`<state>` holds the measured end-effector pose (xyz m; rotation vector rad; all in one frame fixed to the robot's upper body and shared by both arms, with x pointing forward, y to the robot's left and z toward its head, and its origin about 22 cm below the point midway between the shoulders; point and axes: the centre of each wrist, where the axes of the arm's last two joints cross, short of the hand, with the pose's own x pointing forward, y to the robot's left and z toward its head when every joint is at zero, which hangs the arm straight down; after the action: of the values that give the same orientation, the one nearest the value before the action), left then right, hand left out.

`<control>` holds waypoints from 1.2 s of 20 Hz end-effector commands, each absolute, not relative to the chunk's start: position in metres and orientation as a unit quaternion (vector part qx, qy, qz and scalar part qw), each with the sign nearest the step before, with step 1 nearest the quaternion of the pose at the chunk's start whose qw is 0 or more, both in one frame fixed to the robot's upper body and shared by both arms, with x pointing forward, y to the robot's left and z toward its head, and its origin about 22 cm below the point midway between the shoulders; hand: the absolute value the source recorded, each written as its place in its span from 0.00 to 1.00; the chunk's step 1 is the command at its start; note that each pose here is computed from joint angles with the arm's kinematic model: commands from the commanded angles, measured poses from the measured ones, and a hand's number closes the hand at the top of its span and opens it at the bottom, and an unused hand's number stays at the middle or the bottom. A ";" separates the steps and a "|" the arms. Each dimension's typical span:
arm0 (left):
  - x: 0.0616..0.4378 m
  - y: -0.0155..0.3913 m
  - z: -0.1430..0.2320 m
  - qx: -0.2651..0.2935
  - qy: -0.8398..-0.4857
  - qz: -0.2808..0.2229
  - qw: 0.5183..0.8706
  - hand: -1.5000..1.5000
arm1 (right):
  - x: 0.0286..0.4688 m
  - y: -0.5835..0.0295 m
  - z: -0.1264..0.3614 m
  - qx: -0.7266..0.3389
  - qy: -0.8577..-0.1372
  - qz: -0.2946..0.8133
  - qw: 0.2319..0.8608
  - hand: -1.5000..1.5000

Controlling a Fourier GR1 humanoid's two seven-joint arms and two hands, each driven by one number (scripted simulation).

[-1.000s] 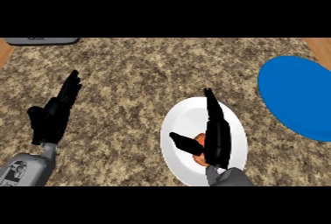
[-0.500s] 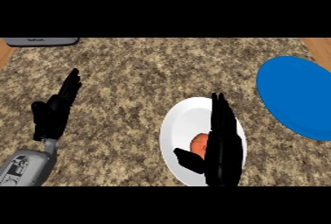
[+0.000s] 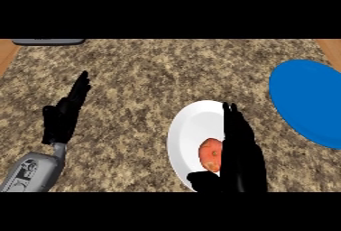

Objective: Pick the squash from the plate and place it in the plate

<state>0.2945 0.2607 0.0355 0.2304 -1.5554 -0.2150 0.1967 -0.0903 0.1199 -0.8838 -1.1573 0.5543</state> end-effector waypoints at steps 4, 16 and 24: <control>0.300 0.248 0.032 0.099 -0.699 -0.095 0.702 0.50 | 0.195 -0.100 0.134 -0.406 -0.408 0.268 0.773 0.00; 0.299 0.260 0.030 0.099 -0.700 -0.095 0.700 0.50 | 0.228 -0.108 0.098 -0.389 -0.337 0.304 0.802 0.00; 0.297 0.250 0.040 0.099 -0.702 -0.097 0.698 0.50 | 0.231 -0.105 0.066 -0.376 -0.312 0.316 0.813 0.00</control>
<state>0.2986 0.2572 0.0421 0.2180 -1.5615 -0.2237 0.2308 -0.1113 0.0742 -0.7798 -0.8355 0.7045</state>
